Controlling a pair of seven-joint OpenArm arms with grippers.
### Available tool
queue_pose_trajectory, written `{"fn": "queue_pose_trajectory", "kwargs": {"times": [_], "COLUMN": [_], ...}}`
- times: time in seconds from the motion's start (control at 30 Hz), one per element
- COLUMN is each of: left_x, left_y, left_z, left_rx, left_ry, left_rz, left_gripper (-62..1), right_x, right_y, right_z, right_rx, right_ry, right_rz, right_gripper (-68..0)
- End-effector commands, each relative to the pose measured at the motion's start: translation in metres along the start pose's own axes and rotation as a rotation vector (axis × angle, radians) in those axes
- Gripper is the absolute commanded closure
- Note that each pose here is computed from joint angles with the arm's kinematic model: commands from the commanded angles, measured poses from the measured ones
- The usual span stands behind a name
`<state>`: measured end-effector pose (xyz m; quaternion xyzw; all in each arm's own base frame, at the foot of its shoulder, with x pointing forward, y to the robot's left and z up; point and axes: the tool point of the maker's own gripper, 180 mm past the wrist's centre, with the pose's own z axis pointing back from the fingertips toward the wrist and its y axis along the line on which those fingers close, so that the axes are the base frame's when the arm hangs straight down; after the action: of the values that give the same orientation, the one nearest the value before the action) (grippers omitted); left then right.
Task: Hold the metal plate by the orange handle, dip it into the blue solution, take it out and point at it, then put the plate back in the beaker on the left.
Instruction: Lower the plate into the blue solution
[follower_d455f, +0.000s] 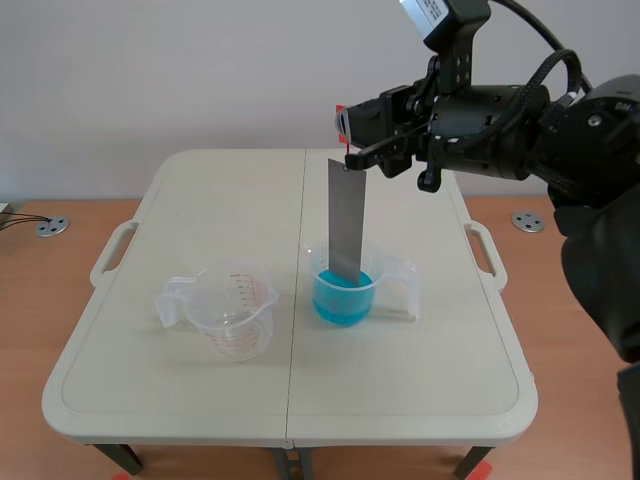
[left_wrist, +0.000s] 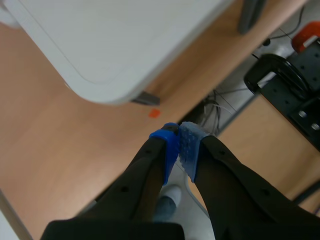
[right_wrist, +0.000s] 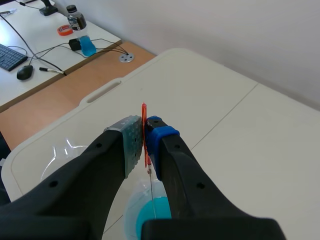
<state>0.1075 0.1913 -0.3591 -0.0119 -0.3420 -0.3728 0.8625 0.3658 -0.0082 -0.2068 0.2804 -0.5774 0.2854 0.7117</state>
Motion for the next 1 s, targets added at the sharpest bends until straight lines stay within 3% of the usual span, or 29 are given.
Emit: {"fn": "queue_pose_trajectory", "kwargs": {"times": [0.0,0.37,0.6,0.97], "left_x": [0.001,-0.035,-0.046,-0.047], "left_y": [-0.004,-0.046,-0.051,-0.05], "left_z": [0.003,0.029,0.033,0.033], "left_rx": [-0.005,-0.106,-0.118,-0.116], "left_ry": [-0.01,0.107,0.16,0.159], "left_rz": [0.019,0.102,0.127,0.126], "left_gripper": [-1.9,-1.9,-1.9,-1.9], "right_x": [0.007,-0.034,-0.056,-0.06], "right_y": [0.002,-0.002,-0.006,-0.007], "right_z": [-0.002,-0.011,-0.012,-0.012], "right_rx": [0.016,0.011,0.0,-0.005], "right_ry": [-0.028,0.045,0.096,0.114], "right_rz": [0.008,-0.039,-0.054,-0.041], "right_gripper": [-1.3,-1.3,-1.3,-1.3]}}
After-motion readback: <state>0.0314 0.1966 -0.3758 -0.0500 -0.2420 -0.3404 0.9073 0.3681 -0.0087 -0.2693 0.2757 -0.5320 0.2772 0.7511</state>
